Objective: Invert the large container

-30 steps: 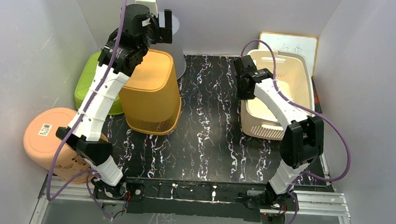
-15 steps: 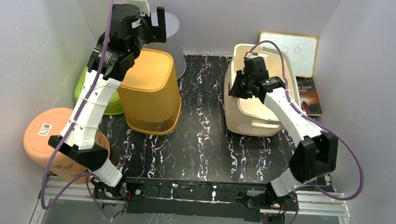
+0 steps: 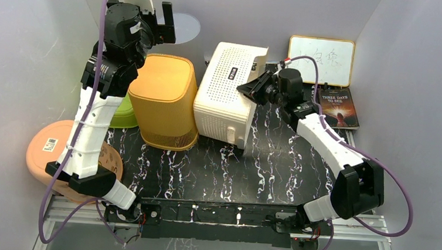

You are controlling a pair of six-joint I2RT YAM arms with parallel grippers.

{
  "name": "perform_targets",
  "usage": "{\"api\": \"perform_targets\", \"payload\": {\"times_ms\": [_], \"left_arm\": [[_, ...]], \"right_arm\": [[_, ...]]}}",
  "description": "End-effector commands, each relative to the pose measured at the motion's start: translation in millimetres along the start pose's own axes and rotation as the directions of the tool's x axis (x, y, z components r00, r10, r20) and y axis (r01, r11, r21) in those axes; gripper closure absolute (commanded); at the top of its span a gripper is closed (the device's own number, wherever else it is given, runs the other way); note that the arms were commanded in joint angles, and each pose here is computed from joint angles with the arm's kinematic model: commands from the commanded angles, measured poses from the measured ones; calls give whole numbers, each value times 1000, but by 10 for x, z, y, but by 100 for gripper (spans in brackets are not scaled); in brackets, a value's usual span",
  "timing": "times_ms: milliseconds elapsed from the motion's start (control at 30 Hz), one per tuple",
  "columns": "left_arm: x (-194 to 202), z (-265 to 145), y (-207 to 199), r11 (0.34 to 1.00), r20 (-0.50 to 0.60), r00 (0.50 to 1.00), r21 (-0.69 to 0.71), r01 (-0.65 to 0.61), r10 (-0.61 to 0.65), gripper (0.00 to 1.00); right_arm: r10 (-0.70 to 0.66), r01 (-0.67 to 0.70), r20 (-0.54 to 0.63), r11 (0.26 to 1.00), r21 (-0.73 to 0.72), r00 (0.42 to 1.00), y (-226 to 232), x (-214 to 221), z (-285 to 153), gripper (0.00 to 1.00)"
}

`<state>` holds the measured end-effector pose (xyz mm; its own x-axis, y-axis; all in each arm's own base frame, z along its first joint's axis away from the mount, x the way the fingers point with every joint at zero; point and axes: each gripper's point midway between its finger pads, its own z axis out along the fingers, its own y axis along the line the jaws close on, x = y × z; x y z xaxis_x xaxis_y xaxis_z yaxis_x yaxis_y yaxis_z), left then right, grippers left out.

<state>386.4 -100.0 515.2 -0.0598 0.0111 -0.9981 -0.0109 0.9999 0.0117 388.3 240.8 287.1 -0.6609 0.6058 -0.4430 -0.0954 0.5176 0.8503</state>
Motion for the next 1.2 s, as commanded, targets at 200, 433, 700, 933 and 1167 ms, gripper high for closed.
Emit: {"api": "perform_targets", "payload": {"times_ms": [200,433,700,933,1167], "left_arm": [[-146,-93,68,1000,38,999,-13,-11,11,2],[-111,-75,65,1000,30,999,-14,-22,22,2],[-93,-39,40,1000,26,999,-10,-24,25,2],[-115,-21,48,999,30,999,-19,-30,30,2],[-89,-1,66,999,20,999,-33,-39,40,2]], "right_arm": [[5,-5,16,1000,22,1000,-286,114,-27,96],[-26,4,77,964,265,997,-938,42,-351,86],[44,-47,22,984,172,999,-1236,127,-494,97],[24,-27,-15,979,-203,1000,-483,53,-459,100],[122,-124,-39,832,-541,992,218,-74,-707,100]]}}
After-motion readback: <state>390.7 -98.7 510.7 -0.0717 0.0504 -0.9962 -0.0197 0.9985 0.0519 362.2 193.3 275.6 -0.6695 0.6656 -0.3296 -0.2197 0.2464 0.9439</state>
